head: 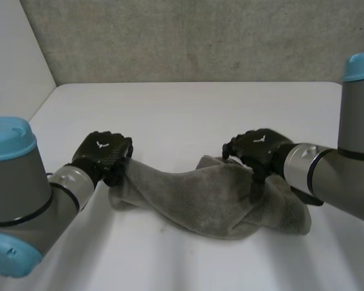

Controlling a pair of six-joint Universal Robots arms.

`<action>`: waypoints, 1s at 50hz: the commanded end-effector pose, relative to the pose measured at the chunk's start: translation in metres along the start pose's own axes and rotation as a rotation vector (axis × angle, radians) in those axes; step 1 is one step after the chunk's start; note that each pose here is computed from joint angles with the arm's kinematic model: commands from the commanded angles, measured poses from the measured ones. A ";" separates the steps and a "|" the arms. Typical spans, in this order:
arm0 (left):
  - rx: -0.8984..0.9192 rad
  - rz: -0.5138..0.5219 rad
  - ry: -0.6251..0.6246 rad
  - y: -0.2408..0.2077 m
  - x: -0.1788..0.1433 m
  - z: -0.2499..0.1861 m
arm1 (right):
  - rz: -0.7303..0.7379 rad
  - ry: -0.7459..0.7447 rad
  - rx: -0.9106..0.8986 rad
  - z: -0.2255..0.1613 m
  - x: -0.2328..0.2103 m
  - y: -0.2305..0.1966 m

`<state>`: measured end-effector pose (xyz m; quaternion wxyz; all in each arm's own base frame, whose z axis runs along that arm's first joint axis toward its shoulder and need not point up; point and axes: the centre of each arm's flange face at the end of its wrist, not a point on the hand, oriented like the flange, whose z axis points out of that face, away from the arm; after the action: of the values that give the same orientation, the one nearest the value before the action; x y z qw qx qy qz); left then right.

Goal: Fold the towel.

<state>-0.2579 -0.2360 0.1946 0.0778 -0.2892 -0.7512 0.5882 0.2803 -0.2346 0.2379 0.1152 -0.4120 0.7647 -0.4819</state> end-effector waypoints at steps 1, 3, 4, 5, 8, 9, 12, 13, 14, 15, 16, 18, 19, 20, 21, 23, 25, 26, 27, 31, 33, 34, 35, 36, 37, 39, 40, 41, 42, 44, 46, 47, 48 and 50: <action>-0.011 0.000 0.004 0.004 0.003 -0.014 | 0.031 0.040 -0.003 0.012 0.017 0.005; -0.013 0.001 0.003 0.005 0.003 -0.017 | 0.032 0.037 -0.009 0.018 0.018 0.007; -0.014 -0.002 0.000 0.005 0.002 -0.019 | 0.034 0.035 -0.016 0.024 0.020 0.009; -0.016 -0.002 -0.001 0.006 0.002 -0.021 | 0.041 0.038 -0.030 0.030 0.023 0.013; -0.013 -0.002 -0.005 0.006 0.001 -0.022 | 0.051 0.033 -0.063 0.044 0.023 0.024; -0.010 -0.003 -0.009 0.005 0.001 -0.024 | 0.051 0.033 -0.063 0.044 0.023 0.024; -0.008 -0.004 -0.009 0.005 0.001 -0.029 | 0.056 0.040 -0.089 0.054 0.025 0.031; -0.008 -0.004 -0.009 0.005 0.001 -0.029 | 0.054 0.047 -0.099 0.058 0.026 0.034; -0.006 -0.004 -0.008 0.005 0.001 -0.032 | 0.054 0.047 -0.099 0.058 0.026 0.034; -0.006 -0.004 -0.008 0.005 0.001 -0.032 | 0.053 0.059 -0.110 0.063 0.028 0.037; -0.001 -0.004 -0.008 0.005 0.002 -0.034 | 0.054 0.068 -0.114 0.066 0.029 0.038; 0.003 -0.003 -0.009 0.004 0.001 -0.036 | 0.053 0.072 -0.111 0.071 0.031 0.039; 0.007 -0.003 -0.011 0.003 0.001 -0.037 | 0.053 0.073 -0.111 0.071 0.031 0.039; 0.013 -0.002 -0.013 0.002 0.001 -0.039 | 0.053 0.075 -0.105 0.074 0.032 0.039; 0.013 -0.002 -0.013 0.002 0.001 -0.039 | 0.055 0.081 -0.098 0.077 0.034 0.037; 0.022 -0.004 -0.017 0.000 0.000 -0.039 | 0.057 0.090 -0.088 0.078 0.038 0.035; 0.035 -0.004 -0.025 -0.003 -0.002 -0.040 | 0.064 0.100 -0.078 0.079 0.043 0.032; 0.035 -0.004 -0.025 -0.003 -0.002 -0.040 | 0.071 0.112 -0.073 0.079 0.049 0.031; 0.040 -0.007 -0.031 -0.004 -0.003 -0.040 | 0.078 0.123 -0.068 0.079 0.055 0.030; 0.048 -0.011 -0.045 -0.007 -0.009 -0.037 | 0.111 0.145 -0.074 0.076 0.070 0.030; 0.053 -0.015 -0.064 -0.009 -0.016 -0.034 | 0.128 0.149 -0.076 0.074 0.078 0.029; 0.053 -0.015 -0.064 -0.009 -0.016 -0.034 | 0.145 0.145 -0.081 0.072 0.084 0.028; 0.061 -0.019 -0.077 -0.012 -0.020 -0.032 | 0.160 0.133 -0.090 0.071 0.090 0.028; 0.071 -0.021 -0.087 -0.017 -0.024 -0.030 | 0.161 0.133 -0.090 0.071 0.090 0.028; 0.071 -0.021 -0.088 -0.017 -0.024 -0.030 | 0.180 0.114 -0.101 0.070 0.095 0.029; 0.076 -0.023 -0.093 -0.019 -0.027 -0.027 | 0.197 0.090 -0.114 0.071 0.099 0.030; 0.086 -0.024 -0.102 -0.024 -0.030 -0.023 | 0.211 0.070 -0.124 0.071 0.101 0.030; 0.083 -0.026 -0.108 -0.026 -0.033 -0.017 | 0.212 0.070 -0.124 0.071 0.101 0.030; 0.083 -0.026 -0.108 -0.026 -0.033 -0.017 | 0.225 0.046 -0.139 0.072 0.101 0.030; 0.025 -0.038 -0.110 -0.020 -0.040 -0.003 | 0.248 0.016 -0.165 0.076 0.104 0.031; -0.007 -0.045 -0.112 -0.019 -0.044 0.003 | 0.261 0.014 -0.172 0.078 0.108 0.033; -0.037 -0.052 -0.107 -0.018 -0.047 0.008 | 0.276 0.019 -0.175 0.081 0.113 0.034; -0.037 -0.053 -0.107 -0.018 -0.047 0.008 | 0.276 0.019 -0.175 0.081 0.113 0.034; -0.103 -0.092 -0.068 -0.010 -0.049 0.019 | 0.300 0.035 -0.171 0.085 0.123 0.035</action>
<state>-0.2304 -0.2569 0.2249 0.0516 -0.2409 -0.7523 0.6110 0.2395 -0.3567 0.1966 0.1307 -0.3139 0.8476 -0.4073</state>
